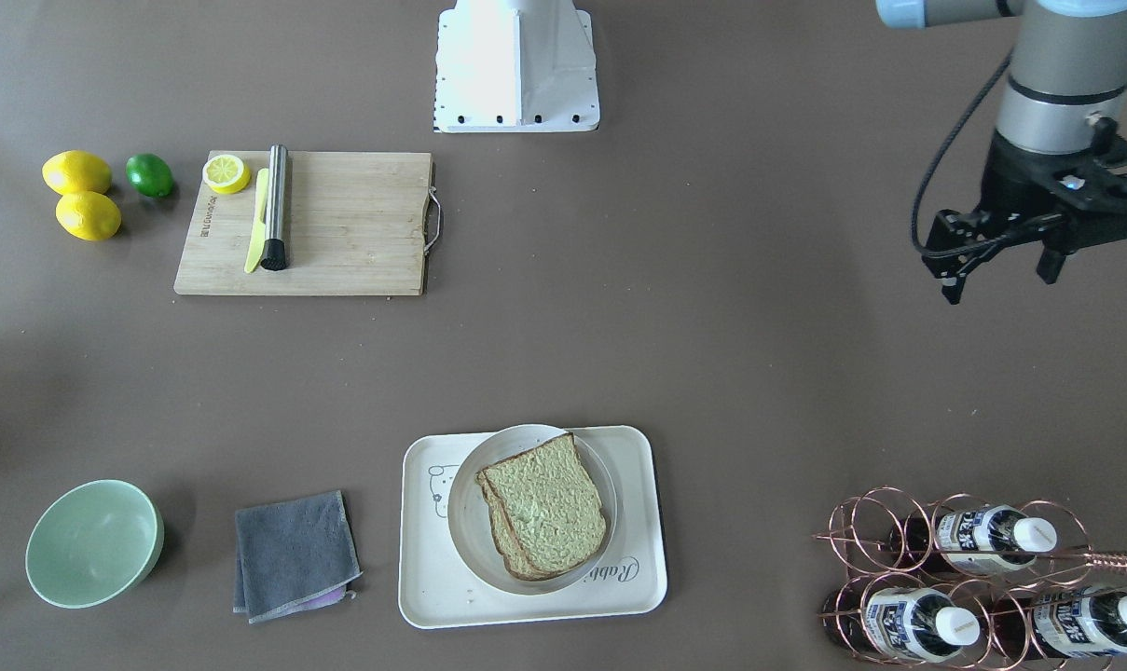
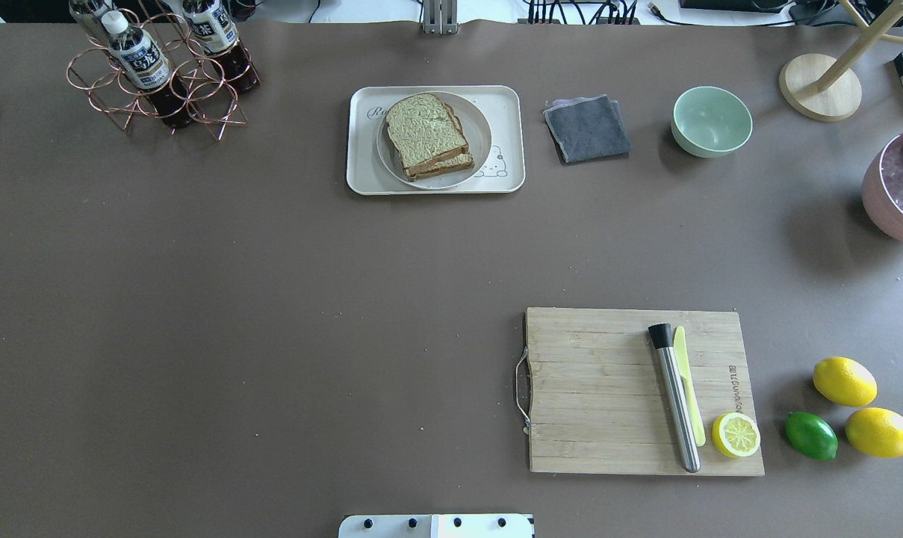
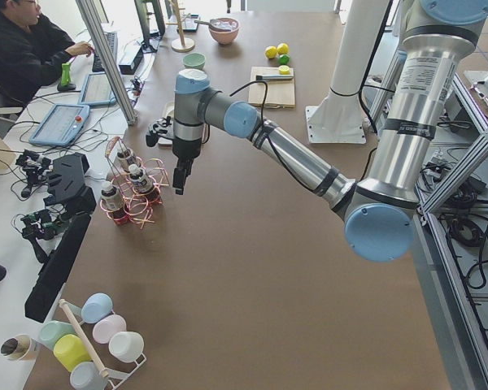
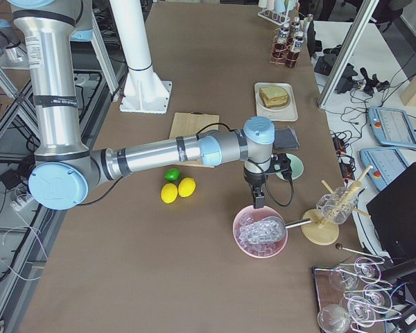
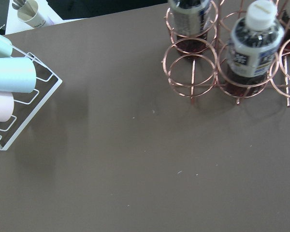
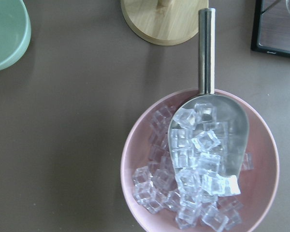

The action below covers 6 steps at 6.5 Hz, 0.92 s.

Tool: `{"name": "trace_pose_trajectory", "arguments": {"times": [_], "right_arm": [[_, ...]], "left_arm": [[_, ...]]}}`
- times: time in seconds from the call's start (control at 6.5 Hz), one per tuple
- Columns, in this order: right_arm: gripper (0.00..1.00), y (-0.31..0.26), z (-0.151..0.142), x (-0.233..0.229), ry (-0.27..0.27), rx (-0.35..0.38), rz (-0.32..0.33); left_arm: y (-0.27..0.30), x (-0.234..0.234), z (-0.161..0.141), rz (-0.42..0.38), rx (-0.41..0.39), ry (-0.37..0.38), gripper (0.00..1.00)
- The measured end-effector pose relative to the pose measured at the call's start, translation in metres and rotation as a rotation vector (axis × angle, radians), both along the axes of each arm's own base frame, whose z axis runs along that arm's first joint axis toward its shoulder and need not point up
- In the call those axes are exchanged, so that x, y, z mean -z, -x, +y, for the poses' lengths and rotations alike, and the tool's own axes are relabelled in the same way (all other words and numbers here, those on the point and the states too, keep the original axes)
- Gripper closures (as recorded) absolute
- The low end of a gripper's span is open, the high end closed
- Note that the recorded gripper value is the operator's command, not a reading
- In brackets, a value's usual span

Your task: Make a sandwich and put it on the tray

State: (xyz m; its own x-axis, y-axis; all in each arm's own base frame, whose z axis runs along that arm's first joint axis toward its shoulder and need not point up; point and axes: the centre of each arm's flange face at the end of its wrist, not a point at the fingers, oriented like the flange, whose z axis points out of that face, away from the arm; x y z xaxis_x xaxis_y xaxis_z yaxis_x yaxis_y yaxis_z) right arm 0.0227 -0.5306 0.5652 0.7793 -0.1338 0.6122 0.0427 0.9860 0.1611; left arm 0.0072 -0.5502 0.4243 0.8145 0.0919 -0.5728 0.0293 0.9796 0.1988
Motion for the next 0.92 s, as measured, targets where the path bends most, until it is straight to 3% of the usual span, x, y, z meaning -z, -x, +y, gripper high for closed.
{"name": "trace_pose_trajectory", "arguments": {"times": [0.31, 0.62, 0.92], "right_arm": [[0.01, -0.054, 0.014, -0.048, 0.009, 0.029, -0.058], [0.01, -0.069, 0.039, -0.085, 0.038, 0.039, -0.075], [0.01, -0.071, 0.045, -0.092, 0.047, 0.039, -0.078]], "left_arm": [[0.058, -0.081, 0.008, 0.121, -0.068, 0.067, 0.03], [0.069, -0.128, 0.033, 0.198, -0.065, 0.125, 0.03], [0.075, -0.169, 0.070, 0.237, -0.052, 0.137, 0.03]]}}
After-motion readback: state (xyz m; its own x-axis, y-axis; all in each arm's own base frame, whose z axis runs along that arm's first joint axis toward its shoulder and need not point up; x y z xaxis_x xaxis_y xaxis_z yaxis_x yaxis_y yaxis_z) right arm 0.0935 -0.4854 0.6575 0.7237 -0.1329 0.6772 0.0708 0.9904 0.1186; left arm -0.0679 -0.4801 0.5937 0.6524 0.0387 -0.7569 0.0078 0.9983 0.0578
